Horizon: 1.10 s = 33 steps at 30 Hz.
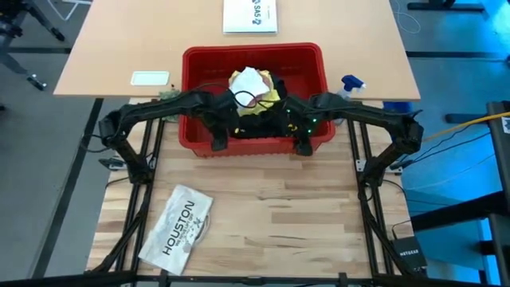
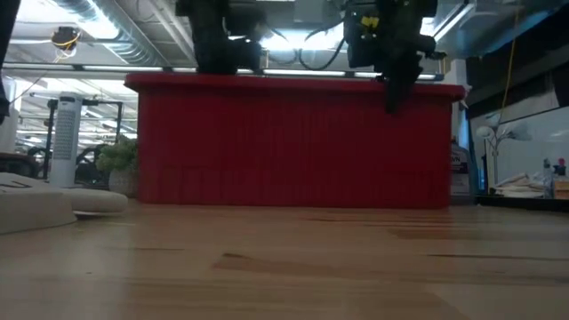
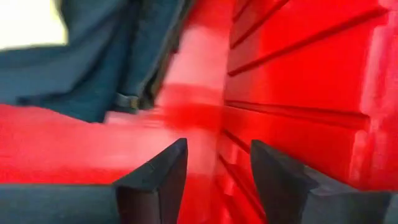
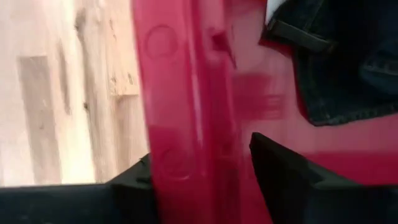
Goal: Fold laundry
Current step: Move the red bin to the lower middle of the table
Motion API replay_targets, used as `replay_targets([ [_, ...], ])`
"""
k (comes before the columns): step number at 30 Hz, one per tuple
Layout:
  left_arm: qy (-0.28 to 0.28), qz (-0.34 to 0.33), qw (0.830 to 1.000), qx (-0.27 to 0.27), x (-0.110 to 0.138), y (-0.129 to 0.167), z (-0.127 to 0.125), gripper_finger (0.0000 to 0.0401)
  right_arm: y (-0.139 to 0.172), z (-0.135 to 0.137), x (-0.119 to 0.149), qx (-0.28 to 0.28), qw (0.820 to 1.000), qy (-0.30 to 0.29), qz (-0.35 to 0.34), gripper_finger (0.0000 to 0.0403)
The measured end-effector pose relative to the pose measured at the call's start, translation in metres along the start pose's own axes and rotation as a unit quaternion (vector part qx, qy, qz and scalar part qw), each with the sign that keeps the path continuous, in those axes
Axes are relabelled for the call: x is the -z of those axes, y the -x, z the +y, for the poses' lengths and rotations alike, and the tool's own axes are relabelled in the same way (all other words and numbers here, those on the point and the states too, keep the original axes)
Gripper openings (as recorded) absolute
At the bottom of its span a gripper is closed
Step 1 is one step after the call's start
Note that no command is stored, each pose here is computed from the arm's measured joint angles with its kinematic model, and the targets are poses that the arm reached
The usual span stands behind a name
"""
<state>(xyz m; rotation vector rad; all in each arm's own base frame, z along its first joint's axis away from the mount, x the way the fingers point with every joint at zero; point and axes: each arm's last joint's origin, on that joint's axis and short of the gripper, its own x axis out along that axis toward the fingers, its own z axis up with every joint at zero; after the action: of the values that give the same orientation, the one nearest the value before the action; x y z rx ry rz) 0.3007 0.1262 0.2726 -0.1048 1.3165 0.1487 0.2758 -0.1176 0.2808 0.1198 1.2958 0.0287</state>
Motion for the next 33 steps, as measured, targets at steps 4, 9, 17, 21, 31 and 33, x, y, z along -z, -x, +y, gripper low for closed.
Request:
replay_targets([
  [4,0.005,-0.031,0.999,0.01,-0.001,0.016,0.0,0.0156,0.0,0.002,-0.002,-0.013,1.0,0.005,-0.014,0.0135],
  [9,0.026,-0.124,0.992,-0.007,0.0,0.063,0.008,0.0168,0.0,0.001,-0.004,0.0,0.999,0.025,-0.024,0.0106],
  [17,0.036,-0.161,0.986,0.01,0.013,0.09,0.004,0.0192,-0.001,-0.002,-0.009,0.006,0.999,0.014,-0.046,0.0145],
  [21,0.025,-0.115,0.993,0.027,0.018,0.085,-0.009,0.0195,-0.001,-0.003,-0.009,0.008,0.999,0.015,-0.05,0.0148],
  [31,0.006,-0.026,1.0,-0.009,0.028,0.066,-0.025,0.0196,-0.001,-0.004,-0.013,0.018,0.997,0.02,-0.067,0.0149],
  [33,0.01,-0.004,1.0,-0.02,0.031,0.054,-0.025,0.0196,0.0,-0.004,-0.013,0.019,0.997,0.021,-0.068,0.0149],
])
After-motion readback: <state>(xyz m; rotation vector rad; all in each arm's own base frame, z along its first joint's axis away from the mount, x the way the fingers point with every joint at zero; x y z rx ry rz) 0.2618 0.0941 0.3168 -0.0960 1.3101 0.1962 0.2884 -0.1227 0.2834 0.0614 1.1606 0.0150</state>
